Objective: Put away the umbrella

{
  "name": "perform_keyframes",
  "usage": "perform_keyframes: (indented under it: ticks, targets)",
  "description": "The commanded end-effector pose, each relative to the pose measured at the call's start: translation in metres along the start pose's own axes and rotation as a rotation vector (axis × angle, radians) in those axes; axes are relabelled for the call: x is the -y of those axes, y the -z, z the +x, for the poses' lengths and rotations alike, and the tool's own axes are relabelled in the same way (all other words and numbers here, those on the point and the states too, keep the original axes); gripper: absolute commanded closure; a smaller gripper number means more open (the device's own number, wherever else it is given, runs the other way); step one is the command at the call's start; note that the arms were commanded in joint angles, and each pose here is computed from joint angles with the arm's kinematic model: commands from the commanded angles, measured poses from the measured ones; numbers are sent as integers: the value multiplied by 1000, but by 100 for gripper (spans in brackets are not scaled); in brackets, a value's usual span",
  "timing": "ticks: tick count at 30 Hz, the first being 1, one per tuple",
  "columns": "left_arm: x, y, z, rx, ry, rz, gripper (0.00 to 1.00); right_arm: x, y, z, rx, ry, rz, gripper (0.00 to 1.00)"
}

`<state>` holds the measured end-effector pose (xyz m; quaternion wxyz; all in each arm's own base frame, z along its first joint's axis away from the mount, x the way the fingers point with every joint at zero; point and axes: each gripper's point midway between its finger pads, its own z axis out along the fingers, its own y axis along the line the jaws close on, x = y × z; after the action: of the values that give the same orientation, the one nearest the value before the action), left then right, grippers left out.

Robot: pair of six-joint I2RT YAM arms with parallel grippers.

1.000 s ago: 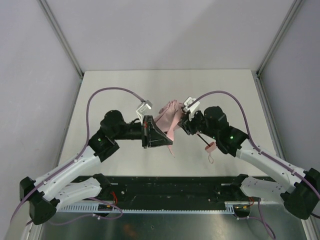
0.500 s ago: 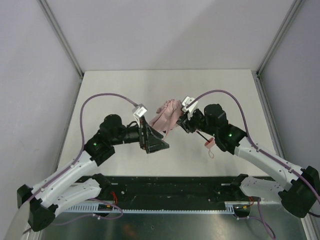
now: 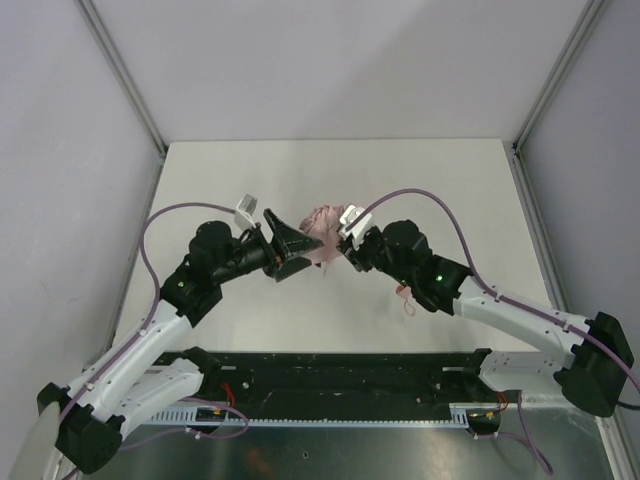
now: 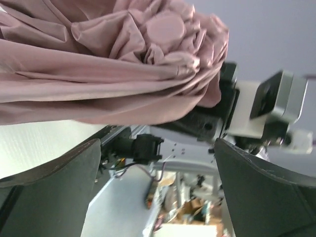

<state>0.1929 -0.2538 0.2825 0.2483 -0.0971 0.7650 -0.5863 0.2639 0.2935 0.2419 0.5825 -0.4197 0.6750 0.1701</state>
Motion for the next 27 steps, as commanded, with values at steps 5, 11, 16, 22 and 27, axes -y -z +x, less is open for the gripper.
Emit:
perform_keyframes:
  ticks: [5, 11, 16, 22, 27]
  targets:
    - [33, 2, -47, 229, 240, 47, 1, 5, -2, -58, 156, -11, 75, 100]
    - [26, -2, -59, 304, 264, 21, 1, -7, -1, -61, 153, 2, 38, 100]
    - [35, -9, -68, 328, 204, 28, 1, -21, -2, -63, 151, 24, -2, 100]
    - [44, -20, -65, 317, 156, 91, 1, -34, -6, -61, 128, 37, -46, 100]
    - [36, -25, -61, 317, 139, 81, 1, -41, -6, -63, 130, 46, -72, 100]
